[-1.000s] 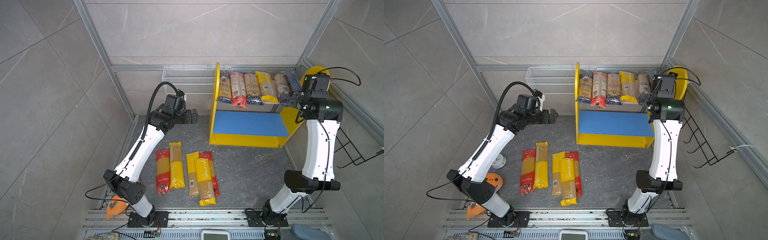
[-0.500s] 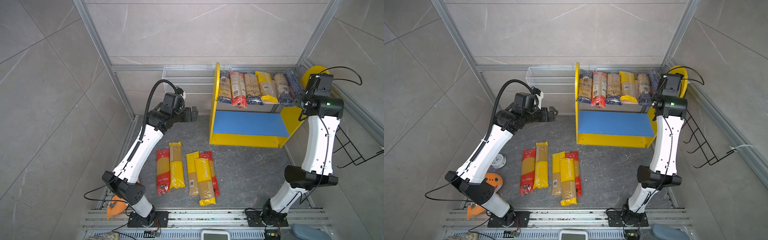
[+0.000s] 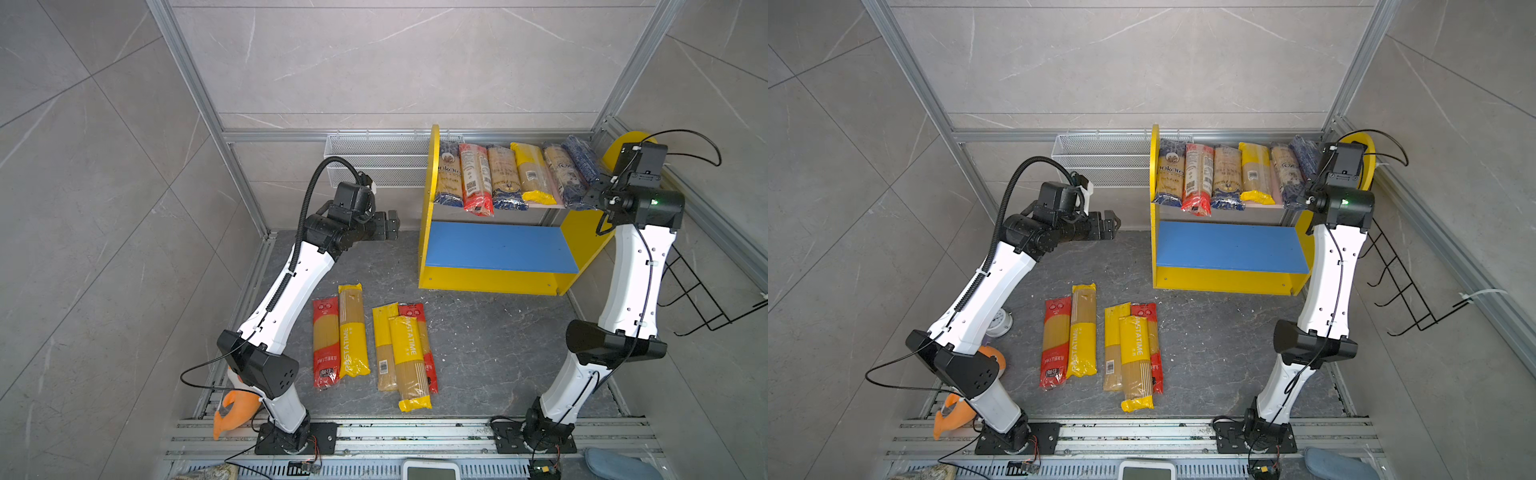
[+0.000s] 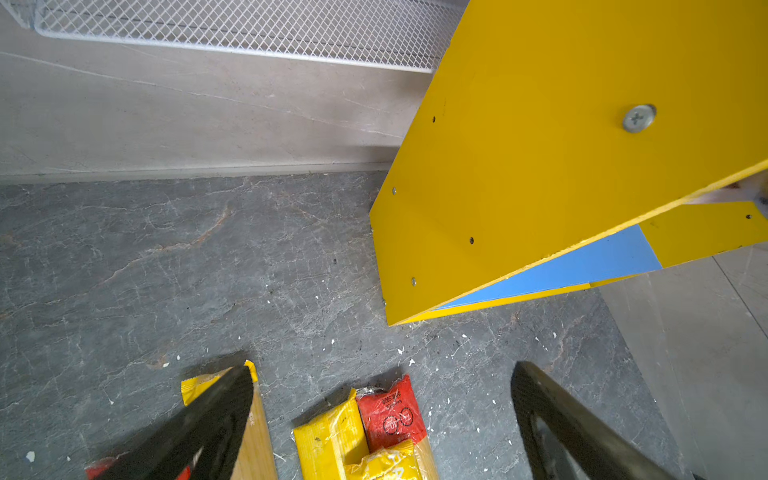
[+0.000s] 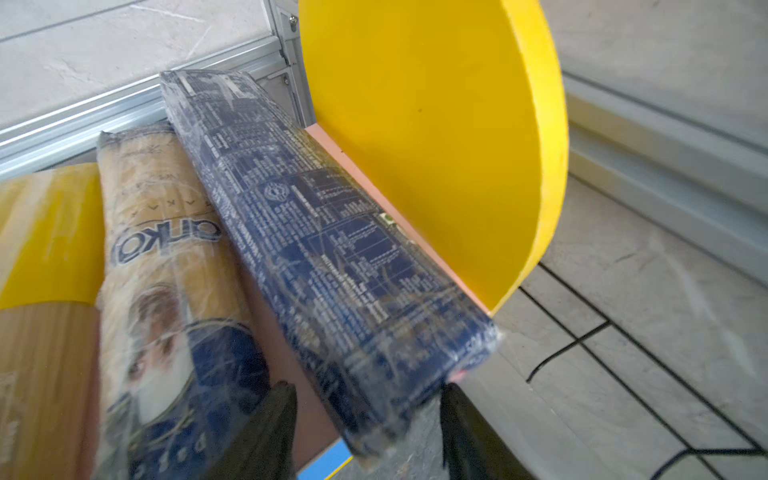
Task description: Place and organize the pasta boxes and bags onto the shelf
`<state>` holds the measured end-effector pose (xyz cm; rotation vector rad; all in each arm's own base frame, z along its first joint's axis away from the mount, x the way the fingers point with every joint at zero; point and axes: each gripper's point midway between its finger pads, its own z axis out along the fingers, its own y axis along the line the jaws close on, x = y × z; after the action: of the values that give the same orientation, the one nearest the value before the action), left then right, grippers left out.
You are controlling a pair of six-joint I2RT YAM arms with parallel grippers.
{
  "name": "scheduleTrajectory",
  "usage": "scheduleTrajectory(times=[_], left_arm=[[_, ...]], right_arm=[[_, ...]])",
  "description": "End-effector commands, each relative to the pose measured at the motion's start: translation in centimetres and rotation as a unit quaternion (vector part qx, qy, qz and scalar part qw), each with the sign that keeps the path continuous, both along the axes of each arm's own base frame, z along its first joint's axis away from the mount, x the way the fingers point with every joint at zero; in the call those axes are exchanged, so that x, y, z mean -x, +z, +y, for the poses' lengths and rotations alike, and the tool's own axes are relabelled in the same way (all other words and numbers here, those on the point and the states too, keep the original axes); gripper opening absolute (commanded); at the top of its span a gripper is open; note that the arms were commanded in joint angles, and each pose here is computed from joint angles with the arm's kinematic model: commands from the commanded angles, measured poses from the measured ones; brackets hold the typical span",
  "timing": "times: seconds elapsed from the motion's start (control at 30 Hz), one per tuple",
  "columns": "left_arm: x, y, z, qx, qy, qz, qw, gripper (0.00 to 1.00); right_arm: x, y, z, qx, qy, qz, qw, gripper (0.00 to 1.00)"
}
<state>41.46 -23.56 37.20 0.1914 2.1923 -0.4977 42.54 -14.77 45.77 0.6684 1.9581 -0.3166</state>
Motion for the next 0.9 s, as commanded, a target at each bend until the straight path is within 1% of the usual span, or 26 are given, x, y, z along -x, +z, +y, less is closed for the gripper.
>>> scheduleTrajectory(times=[0.0, 0.13, 0.27, 0.33, 0.37, 0.4, 0.47, 0.57, 0.63, 0.73, 0.87], left_arm=[[-0.3, 1.9, 0.0, 0.007, -0.003, -0.028, 1.0, 1.0], [-0.3, 1.6, -0.2, 0.009, -0.007, -0.028, 1.0, 1.0], [-0.1, 1.2, -0.2, 0.012, -0.01, -0.028, 0.999, 1.0], [0.0, 0.9, -0.1, 0.013, -0.01, -0.027, 1.0, 1.0], [0.1, 0.9, 0.0, 0.014, -0.009, -0.028, 0.999, 1.0], [0.2, 0.7, 0.0, 0.015, -0.008, -0.028, 0.999, 1.0], [0.3, 0.6, 0.1, 0.015, -0.009, -0.028, 0.999, 1.0], [0.3, 0.6, 0.1, 0.013, -0.01, -0.03, 0.999, 1.0], [0.3, 0.8, 0.1, 0.013, -0.01, -0.033, 0.999, 1.0], [0.2, 1.0, 0.1, 0.012, -0.01, -0.035, 0.999, 1.0], [0.1, 0.9, 0.2, 0.007, -0.008, -0.034, 0.999, 1.0]], right_arm=[[1.7, 2.4, 2.3, -0.02, 0.046, -0.042, 0.998, 0.67], [2.8, 3.4, 3.0, -0.024, 0.058, -0.054, 0.997, 0.69], [3.3, 4.3, 2.9, -0.018, 0.052, -0.068, 0.996, 0.68], [3.7, 5.3, 2.5, -0.007, 0.041, -0.085, 0.996, 0.73], [3.9, 5.6, 2.1, -0.001, 0.03, -0.089, 0.996, 0.76], [4.0, 5.7, 1.6, 0.005, 0.014, -0.092, 0.996, 0.78], [3.8, 5.8, 0.5, 0.019, -0.014, -0.092, 0.995, 0.78], [3.7, 6.1, -1.1, 0.037, -0.058, -0.097, 0.993, 0.74], [3.5, 6.4, -2.0, 0.054, -0.08, -0.099, 0.99, 0.74], [2.7, 6.5, -2.5, 0.068, -0.087, -0.094, 0.989, 0.79], [1.2, 5.0, -3.2, 0.067, -0.089, -0.069, 0.991, 0.81]])
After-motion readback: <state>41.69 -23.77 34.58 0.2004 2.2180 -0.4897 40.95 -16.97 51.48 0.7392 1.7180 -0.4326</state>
